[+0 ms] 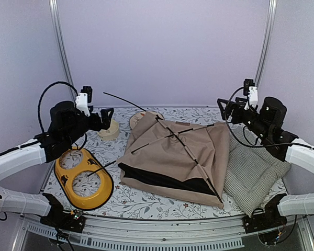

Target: Set up the pet tent

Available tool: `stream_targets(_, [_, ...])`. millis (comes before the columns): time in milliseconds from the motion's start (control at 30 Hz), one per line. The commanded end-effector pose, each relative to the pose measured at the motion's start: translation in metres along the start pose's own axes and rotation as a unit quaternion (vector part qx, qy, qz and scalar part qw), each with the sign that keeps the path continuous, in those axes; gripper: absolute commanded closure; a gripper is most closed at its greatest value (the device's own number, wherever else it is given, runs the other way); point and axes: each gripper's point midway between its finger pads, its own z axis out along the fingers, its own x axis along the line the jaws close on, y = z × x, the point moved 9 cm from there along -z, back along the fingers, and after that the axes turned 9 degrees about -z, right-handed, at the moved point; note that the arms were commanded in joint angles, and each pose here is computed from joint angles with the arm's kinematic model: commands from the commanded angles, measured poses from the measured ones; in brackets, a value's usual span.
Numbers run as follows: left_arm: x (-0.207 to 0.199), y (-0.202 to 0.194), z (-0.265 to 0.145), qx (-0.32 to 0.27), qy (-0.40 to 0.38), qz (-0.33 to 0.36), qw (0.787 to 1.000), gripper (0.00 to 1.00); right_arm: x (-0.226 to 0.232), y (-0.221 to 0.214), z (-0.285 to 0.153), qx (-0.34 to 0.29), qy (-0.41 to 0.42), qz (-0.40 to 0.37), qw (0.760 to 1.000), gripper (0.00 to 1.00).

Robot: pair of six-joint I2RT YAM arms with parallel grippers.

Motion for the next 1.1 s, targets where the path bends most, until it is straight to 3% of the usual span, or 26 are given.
stream_targets(0, [-0.029,-0.018,-0.028,0.136,-0.063,-0.022,0.988,0.01,0.033,-0.024,-0.011,0.175,0.021,0.025,0.984,0.01])
stream_targets(67, [-0.034,-0.015,-0.039,0.159,-0.098,-0.039,0.982,0.01,0.032,-0.026,-0.018,0.212,0.016,0.043,0.976,0.01])
stream_targets(167, [-0.017,-0.025,-0.056,0.168,-0.045,-0.092,0.981,0.01,0.018,-0.036,-0.038,0.239,-0.055,0.059,0.968,0.01])
stream_targets(233, [-0.012,-0.032,-0.064,0.168,-0.055,-0.096,0.979,0.01,0.004,-0.048,-0.056,0.252,-0.12,0.069,0.958,0.01])
stream_targets(433, [-0.026,-0.047,-0.051,0.223,-0.099,-0.124,0.962,0.01,0.017,-0.054,-0.067,0.214,0.005,0.125,0.969,0.01])
stream_targets(667, [-0.048,-0.043,-0.019,0.247,-0.136,-0.086,0.956,0.01,0.054,-0.078,-0.029,0.301,0.099,0.137,0.938,0.03])
stream_targets(933, [-0.088,-0.064,0.038,0.336,-0.197,-0.002,0.921,0.05,0.098,-0.101,-0.01,0.367,0.131,0.104,0.915,0.09])
stream_targets(1067, [-0.108,-0.082,0.056,0.376,-0.229,0.027,0.897,0.11,0.106,-0.116,-0.009,0.403,0.116,0.064,0.906,0.11])
